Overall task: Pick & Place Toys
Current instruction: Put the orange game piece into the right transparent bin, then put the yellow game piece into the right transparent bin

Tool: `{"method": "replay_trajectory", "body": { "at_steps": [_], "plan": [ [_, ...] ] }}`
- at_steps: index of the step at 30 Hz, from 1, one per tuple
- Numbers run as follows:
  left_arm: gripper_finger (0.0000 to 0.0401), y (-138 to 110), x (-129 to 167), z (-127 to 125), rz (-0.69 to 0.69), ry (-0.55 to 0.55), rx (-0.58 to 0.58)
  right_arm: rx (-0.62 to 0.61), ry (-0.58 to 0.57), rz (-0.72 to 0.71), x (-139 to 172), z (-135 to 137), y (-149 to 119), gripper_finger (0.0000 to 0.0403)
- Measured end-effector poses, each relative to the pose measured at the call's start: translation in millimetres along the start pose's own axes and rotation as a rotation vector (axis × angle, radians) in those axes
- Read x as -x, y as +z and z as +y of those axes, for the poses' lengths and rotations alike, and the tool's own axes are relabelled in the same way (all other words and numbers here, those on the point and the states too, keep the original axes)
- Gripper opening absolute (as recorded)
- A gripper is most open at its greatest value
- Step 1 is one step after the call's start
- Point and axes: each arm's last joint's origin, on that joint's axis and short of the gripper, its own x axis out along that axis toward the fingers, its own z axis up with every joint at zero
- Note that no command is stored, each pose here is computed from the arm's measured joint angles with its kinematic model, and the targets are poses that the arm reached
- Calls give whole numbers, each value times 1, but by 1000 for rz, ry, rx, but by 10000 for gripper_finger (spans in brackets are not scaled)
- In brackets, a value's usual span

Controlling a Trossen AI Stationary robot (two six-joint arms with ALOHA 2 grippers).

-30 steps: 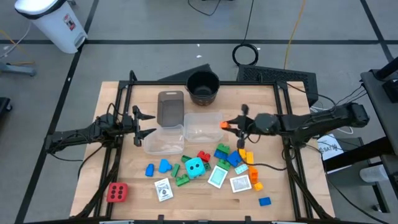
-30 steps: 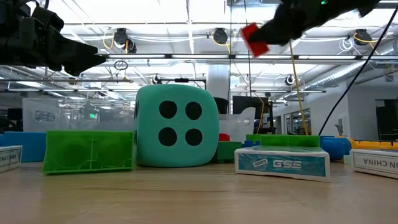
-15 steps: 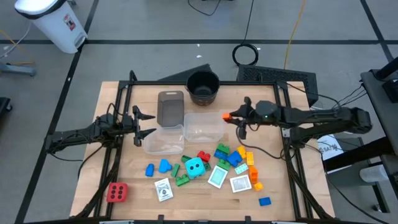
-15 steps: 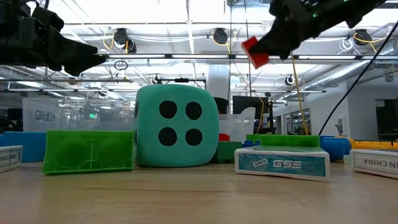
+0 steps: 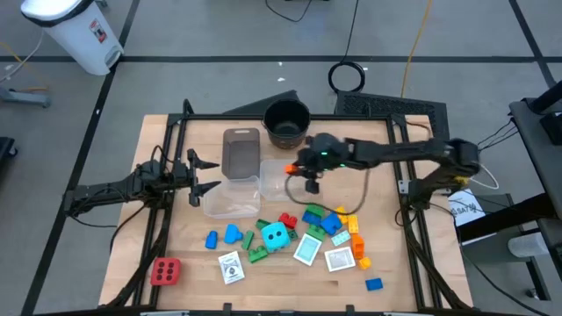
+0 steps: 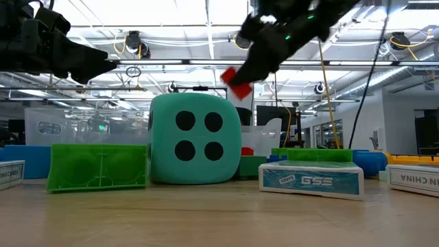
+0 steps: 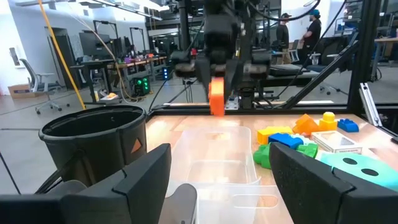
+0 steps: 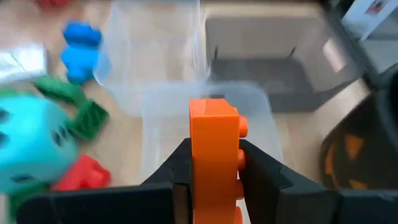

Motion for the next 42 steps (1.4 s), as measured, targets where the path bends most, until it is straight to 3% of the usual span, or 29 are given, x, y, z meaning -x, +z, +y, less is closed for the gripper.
{"method": "replay_trajectory", "body": {
  "at_steps": [8,17,21,27,31,34,42],
  "plan": [
    [274,0,0,0,0,0,0,34,19,104,-65,-7,-5,72],
    [273,0,0,0,0,0,0,40,30,164,-93,-6,-27,80],
    [273,0,0,0,0,1,0,39,-13,135,-95,-8,-25,106],
    [274,0,0,0,0,0,0,108,-126,134,-93,-10,-22,178],
    [274,0,0,0,0,0,0,140,-196,129,-71,-3,-6,229],
    [274,0,0,0,0,1,0,144,-207,164,-37,12,8,256],
    [274,0,0,0,0,0,0,-52,-108,272,71,65,15,278]
  ]
}}
